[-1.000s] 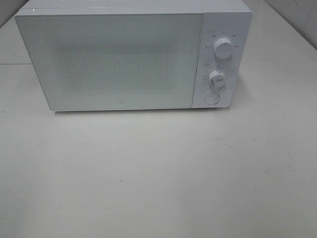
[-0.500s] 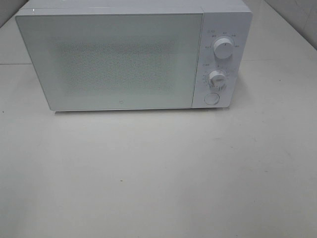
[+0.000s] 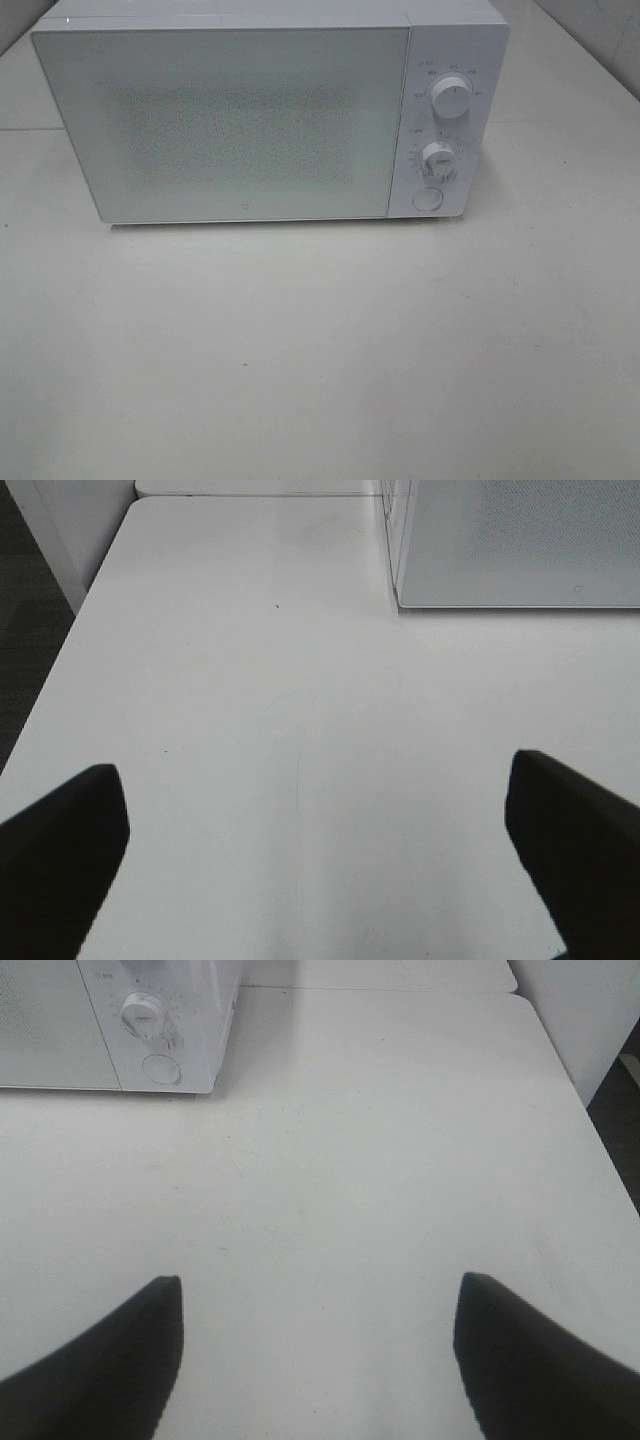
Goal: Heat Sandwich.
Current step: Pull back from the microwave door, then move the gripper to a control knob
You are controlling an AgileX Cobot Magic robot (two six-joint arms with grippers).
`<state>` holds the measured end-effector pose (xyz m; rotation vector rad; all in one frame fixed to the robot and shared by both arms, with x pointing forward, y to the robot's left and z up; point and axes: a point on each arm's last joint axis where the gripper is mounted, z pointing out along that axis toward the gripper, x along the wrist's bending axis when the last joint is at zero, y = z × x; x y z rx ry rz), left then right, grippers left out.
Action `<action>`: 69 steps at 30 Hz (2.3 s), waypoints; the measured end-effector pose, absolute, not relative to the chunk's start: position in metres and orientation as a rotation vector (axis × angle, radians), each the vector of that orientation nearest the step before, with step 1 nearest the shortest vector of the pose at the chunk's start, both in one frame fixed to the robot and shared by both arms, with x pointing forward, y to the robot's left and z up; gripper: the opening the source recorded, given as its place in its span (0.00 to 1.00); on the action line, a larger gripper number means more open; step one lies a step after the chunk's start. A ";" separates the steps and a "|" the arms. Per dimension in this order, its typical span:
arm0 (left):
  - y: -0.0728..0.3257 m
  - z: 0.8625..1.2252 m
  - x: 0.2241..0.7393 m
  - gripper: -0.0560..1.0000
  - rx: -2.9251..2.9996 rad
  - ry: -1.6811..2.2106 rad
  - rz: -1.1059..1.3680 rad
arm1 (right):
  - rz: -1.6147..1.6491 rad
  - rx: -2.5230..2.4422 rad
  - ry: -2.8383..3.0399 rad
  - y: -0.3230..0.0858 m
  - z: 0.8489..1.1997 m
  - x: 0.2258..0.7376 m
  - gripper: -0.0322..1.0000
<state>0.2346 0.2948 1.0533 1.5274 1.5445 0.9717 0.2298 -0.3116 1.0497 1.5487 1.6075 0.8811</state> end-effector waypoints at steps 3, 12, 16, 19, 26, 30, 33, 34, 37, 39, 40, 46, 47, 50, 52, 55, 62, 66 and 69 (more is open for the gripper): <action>0.295 1.053 0.235 0.97 1.527 1.544 0.972 | 0.881 1.549 1.608 -0.312 1.050 0.230 0.74; 0.295 1.053 0.235 0.97 1.527 1.544 0.972 | 0.948 1.494 1.545 -0.312 1.066 0.226 0.74; 0.295 1.053 0.235 0.97 1.527 1.544 0.972 | 0.957 1.478 1.541 -0.310 1.075 0.236 0.74; 0.295 1.053 0.235 0.97 1.527 1.544 0.972 | 0.952 1.476 1.554 -0.308 1.079 0.248 0.74; 0.295 1.053 0.235 0.97 1.527 1.544 0.972 | 0.932 1.480 1.587 -0.304 1.084 0.276 0.74; 0.295 1.053 0.235 0.97 1.527 1.544 0.972 | 0.911 1.493 1.614 -0.301 1.084 0.289 0.74; 0.295 1.053 0.235 0.97 1.527 1.544 0.972 | 0.885 1.510 1.646 -0.299 1.083 0.303 0.74; 0.295 1.053 0.235 0.97 1.527 1.544 0.972 | 0.882 1.511 1.650 -0.299 1.083 0.306 0.74; 0.295 1.053 0.235 0.97 1.527 1.544 0.972 | 0.875 1.515 1.661 -0.298 1.082 0.313 0.74; 0.295 1.053 0.235 0.97 1.527 1.544 0.972 | 0.865 1.520 1.676 -0.296 1.081 0.322 0.74; 0.295 1.053 0.235 0.97 1.527 1.544 0.972 | 0.863 1.521 1.680 -0.295 1.080 0.326 0.74; 0.295 1.053 0.235 0.97 1.527 1.544 0.972 | 0.871 1.509 1.686 -0.292 1.079 0.343 0.74; 0.295 1.053 0.235 0.97 1.527 1.544 0.972 | 0.875 1.505 1.685 -0.292 1.079 0.346 0.74; 0.295 1.053 0.235 0.97 1.527 1.544 0.972 | 0.893 1.487 1.682 -0.289 1.079 0.359 0.74; 0.295 1.053 0.235 0.97 1.527 1.544 0.972 | 0.896 1.483 1.682 -0.288 1.078 0.362 0.74; 0.295 1.053 0.235 0.97 1.527 1.544 0.972 | 0.915 1.465 1.676 -0.286 1.077 0.374 0.74; 0.295 1.053 0.235 0.97 1.528 1.545 0.971 | 0.936 1.445 1.678 -0.282 1.072 0.395 0.74; 0.295 1.053 0.235 0.97 1.528 1.545 0.971 | 0.940 1.442 1.683 -0.280 1.068 0.404 0.74; 0.295 1.053 0.235 0.97 1.528 1.545 0.971 | 0.951 1.434 1.687 -0.277 1.063 0.417 0.74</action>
